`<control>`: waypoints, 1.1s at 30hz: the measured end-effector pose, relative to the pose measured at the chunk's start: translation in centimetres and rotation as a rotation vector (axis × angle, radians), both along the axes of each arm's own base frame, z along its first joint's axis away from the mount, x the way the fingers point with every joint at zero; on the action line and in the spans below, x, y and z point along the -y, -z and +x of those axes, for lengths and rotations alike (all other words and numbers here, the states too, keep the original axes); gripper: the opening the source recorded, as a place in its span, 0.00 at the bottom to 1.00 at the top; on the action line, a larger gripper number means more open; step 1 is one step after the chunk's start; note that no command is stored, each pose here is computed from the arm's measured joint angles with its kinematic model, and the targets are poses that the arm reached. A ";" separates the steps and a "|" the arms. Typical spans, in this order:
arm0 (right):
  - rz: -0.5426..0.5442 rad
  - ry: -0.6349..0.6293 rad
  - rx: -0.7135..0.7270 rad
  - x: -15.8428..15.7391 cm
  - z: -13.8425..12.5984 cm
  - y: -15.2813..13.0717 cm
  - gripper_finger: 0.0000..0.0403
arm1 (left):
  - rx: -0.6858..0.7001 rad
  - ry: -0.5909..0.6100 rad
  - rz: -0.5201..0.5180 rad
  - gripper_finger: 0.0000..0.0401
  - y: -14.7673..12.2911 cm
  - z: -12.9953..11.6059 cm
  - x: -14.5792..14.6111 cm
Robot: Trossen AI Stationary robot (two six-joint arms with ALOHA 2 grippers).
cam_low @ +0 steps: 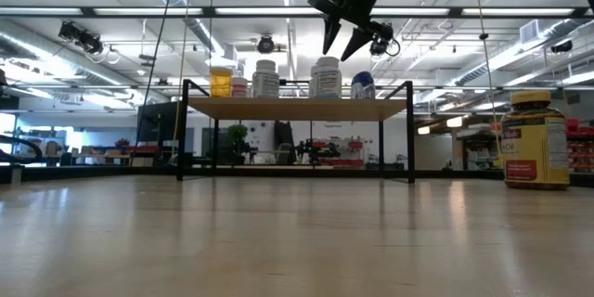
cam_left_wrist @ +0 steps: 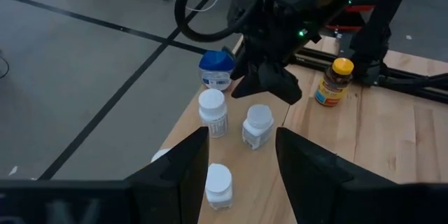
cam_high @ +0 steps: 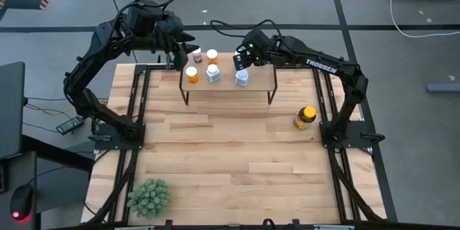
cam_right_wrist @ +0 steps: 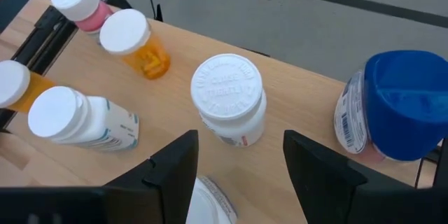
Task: Pick and place medicine bottles onto shelf by color
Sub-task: Adjust the medicine bottles on the shelf
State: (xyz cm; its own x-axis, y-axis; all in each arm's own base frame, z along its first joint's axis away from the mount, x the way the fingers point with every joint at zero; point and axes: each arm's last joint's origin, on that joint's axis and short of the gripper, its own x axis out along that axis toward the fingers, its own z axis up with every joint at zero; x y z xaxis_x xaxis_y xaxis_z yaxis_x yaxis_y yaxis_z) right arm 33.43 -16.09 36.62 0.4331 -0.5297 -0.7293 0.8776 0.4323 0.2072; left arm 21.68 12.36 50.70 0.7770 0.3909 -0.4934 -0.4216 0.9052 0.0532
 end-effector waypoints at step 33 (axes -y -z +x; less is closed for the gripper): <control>0.032 0.126 0.068 -0.5 0.2 0.1 0.54 | 0.079 0.327 -0.124 0.43 0.1 0.9 0.7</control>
State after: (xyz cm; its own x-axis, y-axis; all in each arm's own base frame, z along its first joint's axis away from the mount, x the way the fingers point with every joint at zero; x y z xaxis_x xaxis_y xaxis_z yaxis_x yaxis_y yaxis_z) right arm 33.64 -15.62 36.57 0.4137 -0.5597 -0.7180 0.9079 0.3117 0.2801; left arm 22.54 11.69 50.59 0.8886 0.0560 -0.4552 -0.1067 0.9905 -0.0864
